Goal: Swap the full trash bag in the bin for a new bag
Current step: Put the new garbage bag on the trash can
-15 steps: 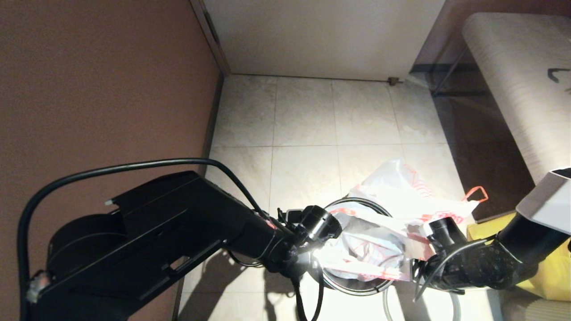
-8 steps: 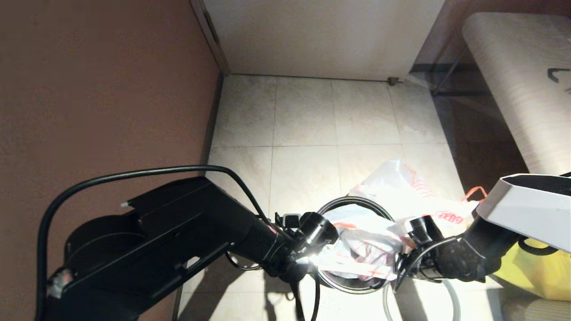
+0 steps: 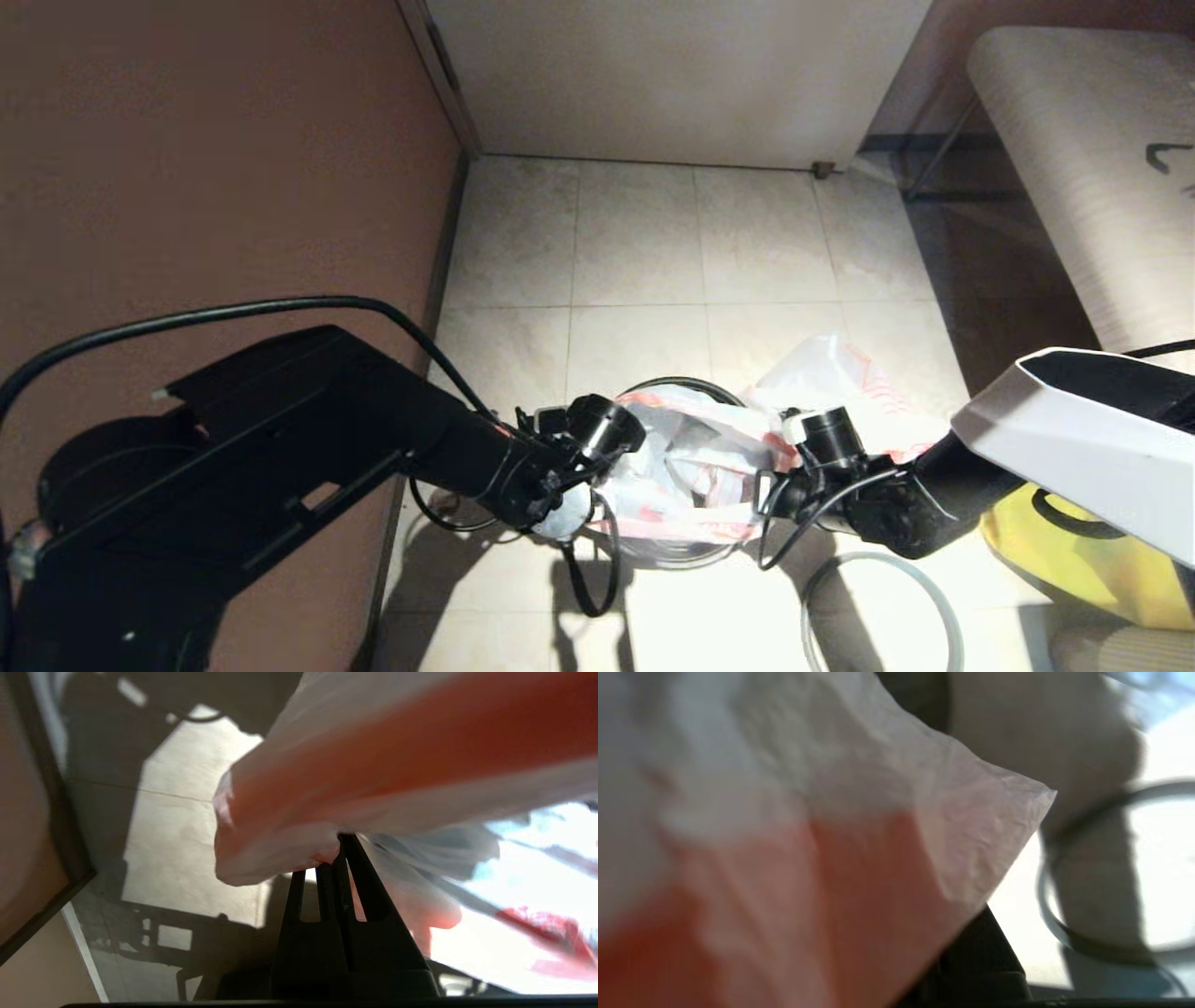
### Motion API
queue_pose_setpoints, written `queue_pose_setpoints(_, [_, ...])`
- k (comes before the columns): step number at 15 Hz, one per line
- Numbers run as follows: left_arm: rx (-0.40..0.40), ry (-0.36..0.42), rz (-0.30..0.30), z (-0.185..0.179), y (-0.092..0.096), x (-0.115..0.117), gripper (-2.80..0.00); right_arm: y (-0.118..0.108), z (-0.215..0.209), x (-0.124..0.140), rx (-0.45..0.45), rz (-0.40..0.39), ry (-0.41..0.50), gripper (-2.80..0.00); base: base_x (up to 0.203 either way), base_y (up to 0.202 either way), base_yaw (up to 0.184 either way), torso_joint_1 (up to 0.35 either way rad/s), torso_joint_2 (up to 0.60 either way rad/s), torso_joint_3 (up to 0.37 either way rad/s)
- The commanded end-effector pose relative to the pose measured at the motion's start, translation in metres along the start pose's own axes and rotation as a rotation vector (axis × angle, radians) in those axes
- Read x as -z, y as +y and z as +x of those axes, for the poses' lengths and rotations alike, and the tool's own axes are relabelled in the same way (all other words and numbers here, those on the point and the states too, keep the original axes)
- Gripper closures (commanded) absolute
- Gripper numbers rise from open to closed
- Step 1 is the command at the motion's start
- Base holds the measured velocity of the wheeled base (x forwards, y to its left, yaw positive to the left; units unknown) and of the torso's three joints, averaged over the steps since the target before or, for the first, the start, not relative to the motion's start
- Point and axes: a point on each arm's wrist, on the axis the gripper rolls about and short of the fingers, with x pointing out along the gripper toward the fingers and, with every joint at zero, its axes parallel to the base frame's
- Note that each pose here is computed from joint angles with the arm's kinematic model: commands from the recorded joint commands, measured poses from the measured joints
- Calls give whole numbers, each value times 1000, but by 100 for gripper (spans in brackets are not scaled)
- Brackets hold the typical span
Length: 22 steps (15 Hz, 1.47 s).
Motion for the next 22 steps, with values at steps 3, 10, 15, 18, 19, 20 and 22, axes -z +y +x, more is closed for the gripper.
queue_pose_setpoints(3, [-39,-58,-92,17,41,-23,0,38,11,-15,-93,-40,-67,0,0,0,0,0,0,0])
queue_pose_setpoints(10, [27,-101,-95,13,39,-27,0,51,-20,-31,-61,-65,18,0,0,0,0,0,0,0])
queue_pose_setpoints(15, [84,-92,-30,-3,23,5,0,32,-49,-18,-10,-61,62,0,0,0,0,0,0,0])
queue_pose_setpoints(18, [66,-44,5,12,23,27,0,19,-56,2,70,-74,102,0,0,0,0,0,0,0])
queue_pose_setpoints(19, [69,-44,4,15,25,33,0,18,-58,5,81,-77,105,0,0,0,0,0,0,0])
queue_pose_setpoints(20, [69,-41,6,16,30,41,0,16,-63,9,82,-81,114,0,0,0,0,0,0,0])
queue_pose_setpoints(22, [71,-40,11,22,36,55,0,16,-64,22,89,-100,151,0,0,0,0,0,0,0])
